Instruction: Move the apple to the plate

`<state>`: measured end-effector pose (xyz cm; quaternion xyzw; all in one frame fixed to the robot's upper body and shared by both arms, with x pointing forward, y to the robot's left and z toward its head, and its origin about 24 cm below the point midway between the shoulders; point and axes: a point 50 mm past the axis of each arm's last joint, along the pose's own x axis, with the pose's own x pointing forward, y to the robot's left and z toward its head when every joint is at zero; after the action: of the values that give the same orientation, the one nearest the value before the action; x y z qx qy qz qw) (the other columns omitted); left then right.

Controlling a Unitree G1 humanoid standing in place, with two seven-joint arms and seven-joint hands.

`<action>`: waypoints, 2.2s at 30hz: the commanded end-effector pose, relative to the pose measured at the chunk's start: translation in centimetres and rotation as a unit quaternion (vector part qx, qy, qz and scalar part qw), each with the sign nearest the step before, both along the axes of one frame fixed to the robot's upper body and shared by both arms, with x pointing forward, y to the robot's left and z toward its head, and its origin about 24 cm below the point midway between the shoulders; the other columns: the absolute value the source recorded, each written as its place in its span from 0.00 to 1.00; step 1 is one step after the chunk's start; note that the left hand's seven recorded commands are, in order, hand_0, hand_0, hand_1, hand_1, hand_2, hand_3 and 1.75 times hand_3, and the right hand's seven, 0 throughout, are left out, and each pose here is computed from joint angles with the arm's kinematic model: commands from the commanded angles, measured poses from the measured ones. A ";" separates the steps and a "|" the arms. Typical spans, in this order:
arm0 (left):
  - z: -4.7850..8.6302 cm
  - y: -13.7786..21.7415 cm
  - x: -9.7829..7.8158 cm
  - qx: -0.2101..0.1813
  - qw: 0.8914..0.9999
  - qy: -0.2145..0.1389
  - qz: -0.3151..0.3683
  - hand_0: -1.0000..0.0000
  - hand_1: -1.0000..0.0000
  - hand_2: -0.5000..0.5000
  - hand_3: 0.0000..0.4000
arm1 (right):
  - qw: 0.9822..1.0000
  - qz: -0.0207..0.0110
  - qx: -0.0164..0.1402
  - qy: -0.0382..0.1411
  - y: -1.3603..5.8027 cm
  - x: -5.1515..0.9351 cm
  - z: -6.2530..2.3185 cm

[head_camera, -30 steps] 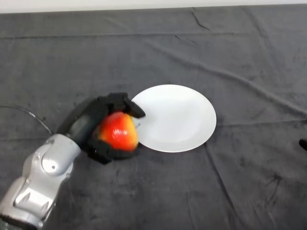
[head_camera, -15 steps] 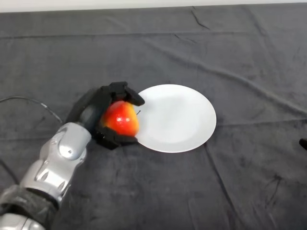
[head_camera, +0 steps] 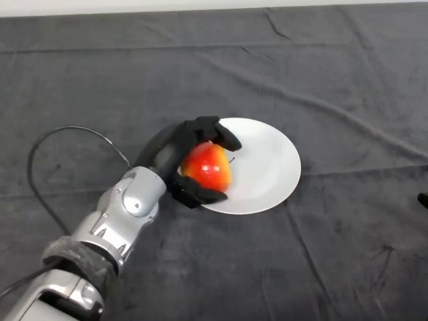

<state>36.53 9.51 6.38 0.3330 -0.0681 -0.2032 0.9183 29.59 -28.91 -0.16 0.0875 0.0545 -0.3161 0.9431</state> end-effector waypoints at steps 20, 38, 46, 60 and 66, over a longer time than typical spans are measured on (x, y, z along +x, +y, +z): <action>3.4 3.9 1.4 -0.058 0.991 -0.096 0.070 1.00 1.00 0.50 0.00 | 0.995 -0.012 0.045 0.088 0.81 -2.61 -4.12; 3.2 18.1 -2.0 -0.176 0.924 -0.152 0.305 1.00 1.00 0.50 0.00 | 0.995 -0.012 0.045 0.088 0.81 -2.61 -4.12; 3.1 24.7 -5.0 -0.209 0.866 -0.157 0.426 1.00 1.00 0.50 0.00 | 0.995 -0.012 0.045 0.088 0.81 -2.60 -4.12; 1.0 29.5 -9.7 -0.195 0.779 -0.164 0.573 1.00 1.00 0.50 0.00 | 0.995 -0.012 0.045 0.088 0.81 -2.60 -4.13; -0.5 28.4 -9.6 -0.167 0.766 -0.150 0.602 1.00 1.00 0.50 0.00 | 0.995 -0.012 0.045 0.088 0.81 -2.60 -4.13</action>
<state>27.68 37.39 6.76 0.1598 -0.0491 0.4560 0.8741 29.34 -28.99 -0.53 0.0855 0.0599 -0.3201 0.9416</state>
